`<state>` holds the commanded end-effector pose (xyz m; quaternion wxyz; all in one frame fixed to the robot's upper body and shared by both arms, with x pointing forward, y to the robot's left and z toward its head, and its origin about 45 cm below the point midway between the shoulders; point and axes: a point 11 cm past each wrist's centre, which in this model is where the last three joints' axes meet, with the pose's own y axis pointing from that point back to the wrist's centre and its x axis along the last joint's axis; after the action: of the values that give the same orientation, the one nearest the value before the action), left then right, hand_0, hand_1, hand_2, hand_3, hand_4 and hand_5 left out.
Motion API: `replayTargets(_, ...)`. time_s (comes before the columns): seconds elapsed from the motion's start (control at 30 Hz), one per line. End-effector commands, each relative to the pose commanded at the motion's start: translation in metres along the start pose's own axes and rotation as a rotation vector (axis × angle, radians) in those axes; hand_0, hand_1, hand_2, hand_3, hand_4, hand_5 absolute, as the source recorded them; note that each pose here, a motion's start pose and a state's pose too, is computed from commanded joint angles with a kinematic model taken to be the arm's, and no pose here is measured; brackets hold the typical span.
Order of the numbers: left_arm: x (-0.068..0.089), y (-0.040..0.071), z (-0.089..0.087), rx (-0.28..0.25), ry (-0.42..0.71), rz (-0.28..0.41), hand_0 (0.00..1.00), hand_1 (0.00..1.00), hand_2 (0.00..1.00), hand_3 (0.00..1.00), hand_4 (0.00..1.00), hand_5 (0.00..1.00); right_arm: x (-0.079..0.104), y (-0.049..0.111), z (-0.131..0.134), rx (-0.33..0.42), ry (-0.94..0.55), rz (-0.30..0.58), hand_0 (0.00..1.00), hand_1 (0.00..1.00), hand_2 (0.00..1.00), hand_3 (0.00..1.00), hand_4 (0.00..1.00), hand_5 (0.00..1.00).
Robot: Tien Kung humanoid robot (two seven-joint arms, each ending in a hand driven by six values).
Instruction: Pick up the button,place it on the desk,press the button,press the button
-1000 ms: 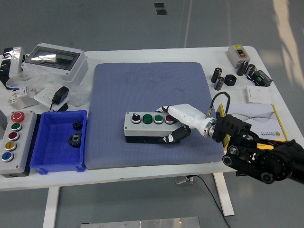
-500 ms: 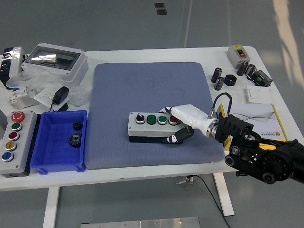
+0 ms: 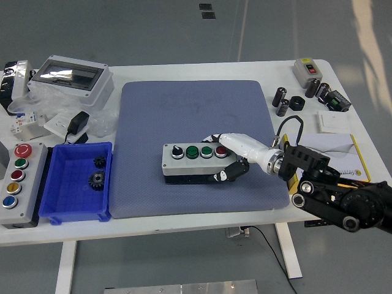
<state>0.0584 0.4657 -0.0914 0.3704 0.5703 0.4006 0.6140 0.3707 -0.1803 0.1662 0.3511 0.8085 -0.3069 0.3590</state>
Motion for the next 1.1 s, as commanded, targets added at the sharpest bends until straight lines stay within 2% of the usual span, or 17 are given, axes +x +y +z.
replayTargets(0.4, 0.001, 0.000, 0.000, 0.000, -0.002, 0.001, 0.628, 0.515, 0.530, 0.595, 0.610, 0.221, 0.000, 0.002, 0.001, -0.003, -0.043, -0.017, 0.998, 0.914, 0.877, 0.912, 0.390, 0.002)
replayTargets(1.1, 0.001, 0.000, 0.000, 0.001, -0.011, -0.001, 0.627, 0.513, 0.529, 0.590, 0.605, 0.220, 0.010, 0.008, 0.003, -0.002, -0.103, -0.032, 0.998, 0.920, 0.886, 0.933, 0.386, 0.002)
